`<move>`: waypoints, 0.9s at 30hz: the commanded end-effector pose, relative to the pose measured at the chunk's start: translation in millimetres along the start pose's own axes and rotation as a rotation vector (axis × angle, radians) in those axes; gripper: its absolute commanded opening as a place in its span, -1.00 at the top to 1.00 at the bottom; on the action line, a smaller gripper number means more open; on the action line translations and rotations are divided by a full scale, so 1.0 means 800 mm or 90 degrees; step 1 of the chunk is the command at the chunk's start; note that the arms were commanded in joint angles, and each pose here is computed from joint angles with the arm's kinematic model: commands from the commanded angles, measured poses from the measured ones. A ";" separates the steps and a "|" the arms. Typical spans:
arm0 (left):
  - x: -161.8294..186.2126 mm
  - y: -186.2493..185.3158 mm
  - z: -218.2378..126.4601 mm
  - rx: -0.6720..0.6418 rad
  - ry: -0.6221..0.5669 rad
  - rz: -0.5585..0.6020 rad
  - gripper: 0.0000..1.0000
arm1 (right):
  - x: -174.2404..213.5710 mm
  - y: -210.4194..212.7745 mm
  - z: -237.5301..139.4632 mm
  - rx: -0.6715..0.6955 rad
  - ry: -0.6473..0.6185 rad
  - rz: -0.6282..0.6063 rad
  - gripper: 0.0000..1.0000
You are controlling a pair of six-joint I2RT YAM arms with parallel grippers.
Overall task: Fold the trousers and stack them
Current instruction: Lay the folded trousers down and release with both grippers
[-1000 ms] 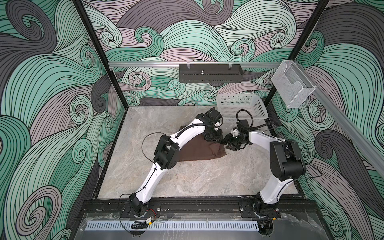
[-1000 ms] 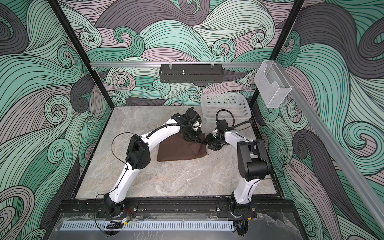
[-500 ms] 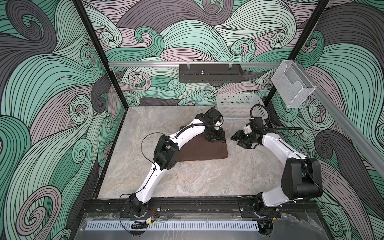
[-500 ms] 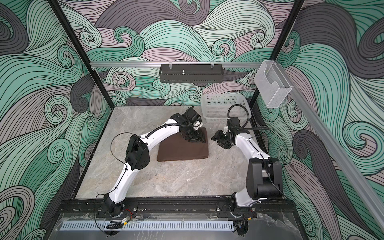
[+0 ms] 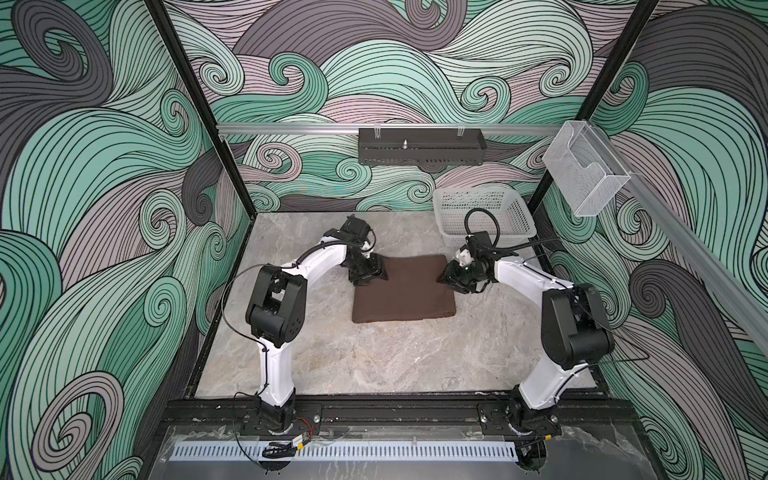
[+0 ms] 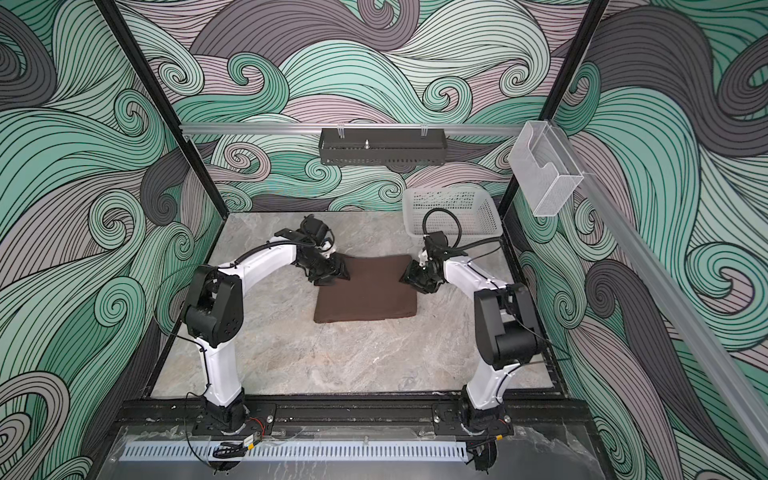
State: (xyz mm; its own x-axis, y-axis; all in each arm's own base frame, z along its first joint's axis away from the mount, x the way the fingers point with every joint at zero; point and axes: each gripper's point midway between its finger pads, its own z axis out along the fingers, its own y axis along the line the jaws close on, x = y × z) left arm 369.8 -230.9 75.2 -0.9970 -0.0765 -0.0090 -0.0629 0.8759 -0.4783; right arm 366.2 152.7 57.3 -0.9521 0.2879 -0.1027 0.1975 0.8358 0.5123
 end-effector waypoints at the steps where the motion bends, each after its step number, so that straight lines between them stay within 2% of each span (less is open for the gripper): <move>1: 0.007 0.015 0.016 -0.006 0.032 -0.003 -0.32 | 0.006 -0.027 0.018 0.039 0.013 0.008 0.03; 7: 0.006 0.061 0.036 -0.034 0.069 -0.059 -0.33 | 0.027 -0.034 0.050 0.056 0.060 -0.001 0.11; 12: -0.007 0.091 0.015 -0.042 0.056 -0.089 -0.34 | 0.042 -0.010 0.069 0.048 0.082 -0.022 0.13; 17: -0.028 0.121 -0.054 -0.055 -0.009 -0.112 -0.35 | 0.055 0.043 0.081 0.009 0.092 -0.043 0.11; 21: -0.035 0.124 -0.120 -0.071 -0.078 -0.104 -0.39 | 0.052 0.091 0.059 -0.016 0.069 -0.084 0.02; 24: -0.028 0.109 -0.166 -0.087 -0.135 -0.077 -0.57 | 0.037 0.120 0.016 -0.010 0.012 -0.147 -0.07; 26: -0.021 0.095 -0.188 -0.093 -0.171 -0.055 -0.78 | 0.028 0.132 -0.017 0.003 -0.036 -0.192 -0.13; 27: -0.015 0.086 -0.196 -0.101 -0.189 -0.040 -0.96 | 0.023 0.137 -0.035 0.007 -0.065 -0.214 -0.15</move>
State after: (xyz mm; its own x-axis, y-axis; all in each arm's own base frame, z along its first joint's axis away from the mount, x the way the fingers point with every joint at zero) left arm 386.1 -91.7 147.2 -0.9423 -0.2908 -0.1659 -0.2065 0.8950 -0.3954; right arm 357.1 252.5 81.6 -0.9797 0.0696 -0.1878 -0.0335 0.8675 0.4963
